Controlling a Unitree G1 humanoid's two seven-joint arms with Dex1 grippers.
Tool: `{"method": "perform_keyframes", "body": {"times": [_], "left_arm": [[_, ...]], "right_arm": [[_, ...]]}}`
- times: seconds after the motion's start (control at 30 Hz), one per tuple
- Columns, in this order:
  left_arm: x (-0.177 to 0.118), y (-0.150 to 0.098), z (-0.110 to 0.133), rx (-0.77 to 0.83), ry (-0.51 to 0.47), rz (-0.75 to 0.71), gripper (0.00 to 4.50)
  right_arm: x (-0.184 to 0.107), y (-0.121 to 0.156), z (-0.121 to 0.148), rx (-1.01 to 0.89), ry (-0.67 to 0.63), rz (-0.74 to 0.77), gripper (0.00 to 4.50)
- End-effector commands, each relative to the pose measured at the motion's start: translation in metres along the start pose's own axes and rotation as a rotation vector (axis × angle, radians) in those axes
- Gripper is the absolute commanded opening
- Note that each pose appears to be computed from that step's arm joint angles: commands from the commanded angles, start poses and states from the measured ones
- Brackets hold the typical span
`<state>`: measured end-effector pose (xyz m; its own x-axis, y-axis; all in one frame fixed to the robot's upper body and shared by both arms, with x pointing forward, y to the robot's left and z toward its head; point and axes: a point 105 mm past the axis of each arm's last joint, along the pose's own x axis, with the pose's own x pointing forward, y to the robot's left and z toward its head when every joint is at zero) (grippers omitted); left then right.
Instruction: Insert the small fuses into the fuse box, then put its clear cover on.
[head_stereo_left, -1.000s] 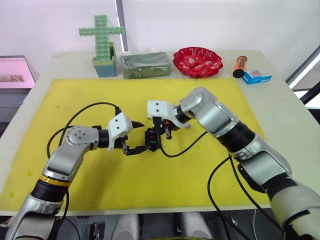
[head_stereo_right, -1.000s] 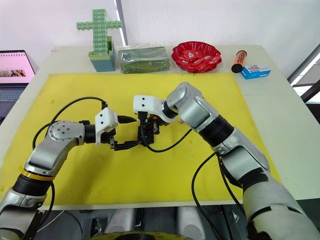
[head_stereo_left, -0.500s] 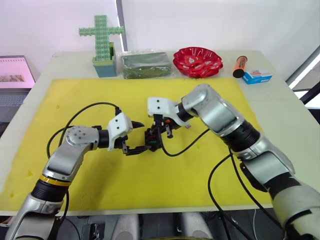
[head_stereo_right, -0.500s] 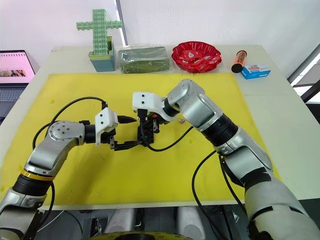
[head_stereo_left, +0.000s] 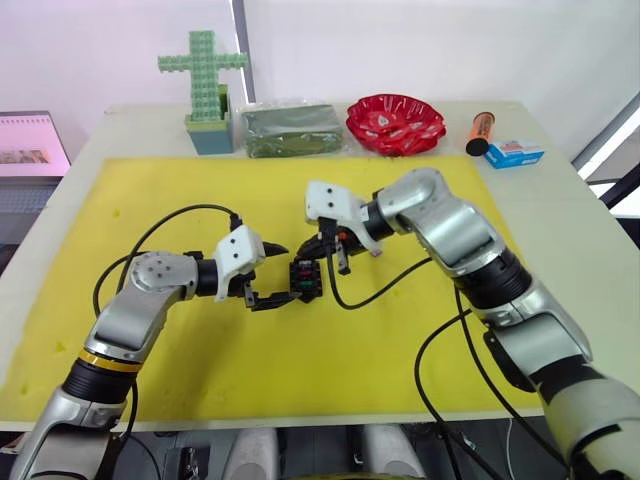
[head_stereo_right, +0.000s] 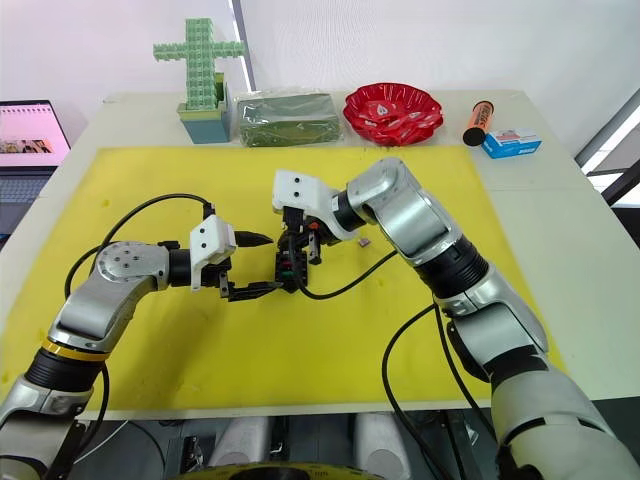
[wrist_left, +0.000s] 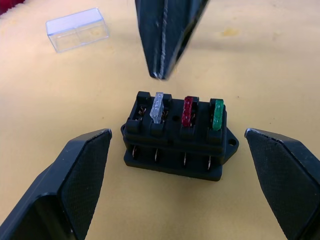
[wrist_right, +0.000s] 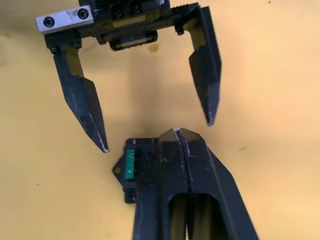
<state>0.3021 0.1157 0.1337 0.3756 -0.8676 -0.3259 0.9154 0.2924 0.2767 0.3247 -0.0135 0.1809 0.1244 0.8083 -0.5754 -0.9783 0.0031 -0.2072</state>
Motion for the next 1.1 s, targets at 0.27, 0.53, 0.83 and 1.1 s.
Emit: {"method": "perform_keyframes", "body": {"times": [0.27, 0.53, 0.83, 1.1], "left_arm": [[-0.007, 0.006, 0.009, 0.029, -0.014, 0.015, 4.50], [-0.008, 0.007, 0.010, 0.030, -0.014, 0.019, 4.50], [-0.008, 0.007, 0.011, 0.029, -0.015, 0.019, 4.50], [-0.007, 0.006, 0.011, 0.027, -0.016, 0.020, 4.50]], "right_arm": [[0.001, -0.002, 0.004, 0.032, -0.139, -0.069, 0.02], [0.007, -0.003, -0.005, 0.097, -0.165, -0.074, 0.02], [0.010, -0.006, -0.020, 0.143, -0.148, -0.082, 0.02], [0.017, -0.001, -0.040, 0.201, -0.107, -0.048, 0.02]]}}
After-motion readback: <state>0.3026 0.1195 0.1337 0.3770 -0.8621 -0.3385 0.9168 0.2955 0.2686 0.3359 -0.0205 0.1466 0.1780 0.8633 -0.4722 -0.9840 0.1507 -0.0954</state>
